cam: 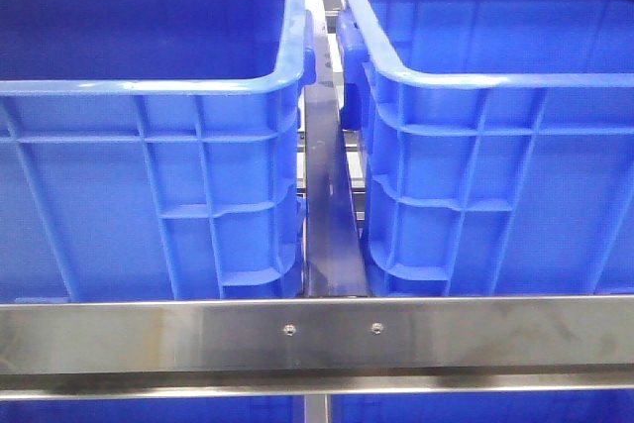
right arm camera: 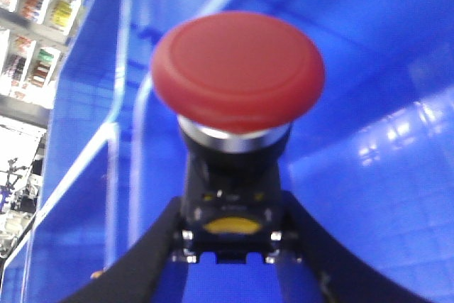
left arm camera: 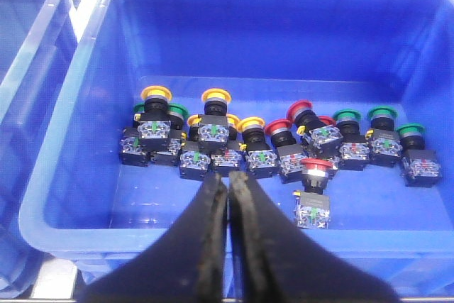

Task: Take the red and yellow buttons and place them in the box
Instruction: 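Lower the red button into the empty crate with the right gripper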

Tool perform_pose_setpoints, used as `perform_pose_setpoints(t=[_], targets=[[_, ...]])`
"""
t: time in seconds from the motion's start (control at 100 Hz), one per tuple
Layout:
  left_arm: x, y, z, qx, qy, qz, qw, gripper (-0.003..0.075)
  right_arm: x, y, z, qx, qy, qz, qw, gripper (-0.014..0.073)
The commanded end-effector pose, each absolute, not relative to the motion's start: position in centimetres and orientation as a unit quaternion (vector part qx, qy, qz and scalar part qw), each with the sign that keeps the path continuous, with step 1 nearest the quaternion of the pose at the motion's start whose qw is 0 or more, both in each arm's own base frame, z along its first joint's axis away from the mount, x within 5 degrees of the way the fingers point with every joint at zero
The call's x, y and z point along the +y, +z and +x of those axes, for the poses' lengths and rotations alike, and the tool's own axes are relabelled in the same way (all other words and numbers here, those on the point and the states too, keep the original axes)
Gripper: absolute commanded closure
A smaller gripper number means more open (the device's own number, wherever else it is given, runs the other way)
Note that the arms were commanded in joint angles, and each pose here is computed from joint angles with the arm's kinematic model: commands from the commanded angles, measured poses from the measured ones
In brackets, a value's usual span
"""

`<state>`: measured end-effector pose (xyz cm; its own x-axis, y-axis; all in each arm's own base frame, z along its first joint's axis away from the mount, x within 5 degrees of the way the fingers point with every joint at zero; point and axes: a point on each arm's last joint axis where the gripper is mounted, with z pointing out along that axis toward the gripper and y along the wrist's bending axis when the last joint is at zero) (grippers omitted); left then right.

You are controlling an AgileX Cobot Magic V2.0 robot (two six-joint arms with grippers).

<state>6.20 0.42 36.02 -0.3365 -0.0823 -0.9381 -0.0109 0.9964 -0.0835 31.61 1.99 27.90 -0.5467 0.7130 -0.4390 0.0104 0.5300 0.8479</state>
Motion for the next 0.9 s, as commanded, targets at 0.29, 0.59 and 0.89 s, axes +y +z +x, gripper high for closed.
perform_pose_setpoints(t=[0.29, 0.59, 0.89], targets=[[0.3, 37.4, 6.4, 0.789, -0.035, -0.023, 0.613, 0.0739, 1.7, 26.0, 36.6, 0.746, 0.477, 0.293, 0.361, 0.0541], [0.3, 37.4, 6.4, 0.789, -0.035, -0.023, 0.613, 0.0739, 1.5, 24.1, 39.0, 0.747, 0.479, 0.312, 0.34, 0.0541], [0.3, 37.4, 6.4, 0.789, -0.035, -0.023, 0.613, 0.0739, 1.4, 23.2, 40.5, 0.745, 0.481, 0.322, 0.332, 0.0541]])
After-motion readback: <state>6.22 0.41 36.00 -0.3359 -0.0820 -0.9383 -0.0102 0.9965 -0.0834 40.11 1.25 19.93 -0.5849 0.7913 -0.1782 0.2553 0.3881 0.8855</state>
